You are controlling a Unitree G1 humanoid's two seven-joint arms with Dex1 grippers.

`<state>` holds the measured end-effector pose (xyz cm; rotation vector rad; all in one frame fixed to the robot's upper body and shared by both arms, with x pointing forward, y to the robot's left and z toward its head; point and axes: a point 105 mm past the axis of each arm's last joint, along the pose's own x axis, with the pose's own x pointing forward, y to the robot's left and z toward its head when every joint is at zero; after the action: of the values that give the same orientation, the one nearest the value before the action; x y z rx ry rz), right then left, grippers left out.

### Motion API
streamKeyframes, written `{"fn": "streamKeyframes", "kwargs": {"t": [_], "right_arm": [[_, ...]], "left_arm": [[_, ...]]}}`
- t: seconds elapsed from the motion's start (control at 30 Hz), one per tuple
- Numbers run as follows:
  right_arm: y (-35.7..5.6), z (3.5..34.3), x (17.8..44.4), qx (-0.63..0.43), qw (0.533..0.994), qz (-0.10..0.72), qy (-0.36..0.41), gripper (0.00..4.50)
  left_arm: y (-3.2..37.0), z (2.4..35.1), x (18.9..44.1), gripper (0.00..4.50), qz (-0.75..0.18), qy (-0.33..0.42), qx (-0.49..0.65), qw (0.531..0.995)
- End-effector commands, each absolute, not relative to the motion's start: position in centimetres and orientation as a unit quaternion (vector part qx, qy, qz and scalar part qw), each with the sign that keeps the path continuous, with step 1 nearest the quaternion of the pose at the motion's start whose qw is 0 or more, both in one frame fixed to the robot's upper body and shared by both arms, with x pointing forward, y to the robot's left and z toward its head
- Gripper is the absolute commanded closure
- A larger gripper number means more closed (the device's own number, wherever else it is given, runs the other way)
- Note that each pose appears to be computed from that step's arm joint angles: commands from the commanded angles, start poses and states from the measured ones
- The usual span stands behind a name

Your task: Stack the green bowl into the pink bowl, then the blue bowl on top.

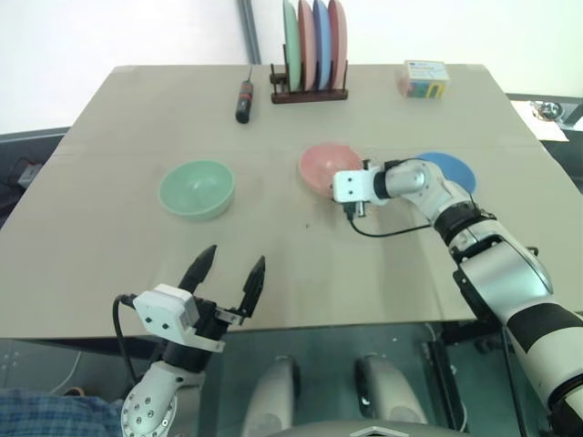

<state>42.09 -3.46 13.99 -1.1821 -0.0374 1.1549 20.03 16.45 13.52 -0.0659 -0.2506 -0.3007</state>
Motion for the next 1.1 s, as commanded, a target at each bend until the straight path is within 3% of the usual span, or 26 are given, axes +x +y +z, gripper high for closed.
{"fn": "streamKeyframes", "kwargs": {"t": [0.03,0.33,0.47,0.7,0.73,0.77,0.8,0.93,1.07,1.1], "right_arm": [[-3.5,16.0,42.5,-0.527,0.685,0.501,-0.04,4.46],[-3.9,16.6,41.5,-0.522,0.666,0.53,-0.054,4.46],[-5.6,16.5,38.1,-0.517,0.616,0.591,-0.055,4.46],[-7.3,15.3,32.7,-0.484,0.615,0.622,-0.031,4.46],[-7.3,15.3,32.4,-0.479,0.621,0.62,-0.028,3.72],[-7.3,15.2,32.1,-0.476,0.625,0.618,-0.025,3.51],[-7.4,15.1,31.9,-0.474,0.627,0.617,-0.022,2.79],[-7.5,15.4,31.4,-0.467,0.64,0.61,-0.015,1.75],[-7.6,16.2,30.9,-0.455,0.653,0.605,-0.016,0.07],[-7.7,16.6,30.6,-0.436,0.666,0.605,-0.012,0.07]], "left_arm": [[16.3,13.9,19.8,0.0,-0.156,-0.135,-0.031,0.978],[16.2,13.7,19.9,0.0,-0.164,-0.134,-0.028,0.977],[16.1,13.7,19.8,0.0,-0.174,-0.134,-0.03,0.975],[15.6,13.5,20.2,0.0,-0.199,-0.128,-0.032,0.971],[15.6,13.5,20.4,0.0,-0.204,-0.128,-0.031,0.97],[15.6,13.5,20.5,0.0,-0.208,-0.127,-0.03,0.969],[15.6,13.5,20.6,0.0,-0.211,-0.127,-0.028,0.969],[15.8,13.5,20.9,0.0,-0.223,-0.123,-0.025,0.967],[15.9,13.4,21.3,0.0,-0.231,-0.116,-0.027,0.966],[16.0,13.3,21.6,0.0,-0.227,-0.107,-0.027,0.968]]}}
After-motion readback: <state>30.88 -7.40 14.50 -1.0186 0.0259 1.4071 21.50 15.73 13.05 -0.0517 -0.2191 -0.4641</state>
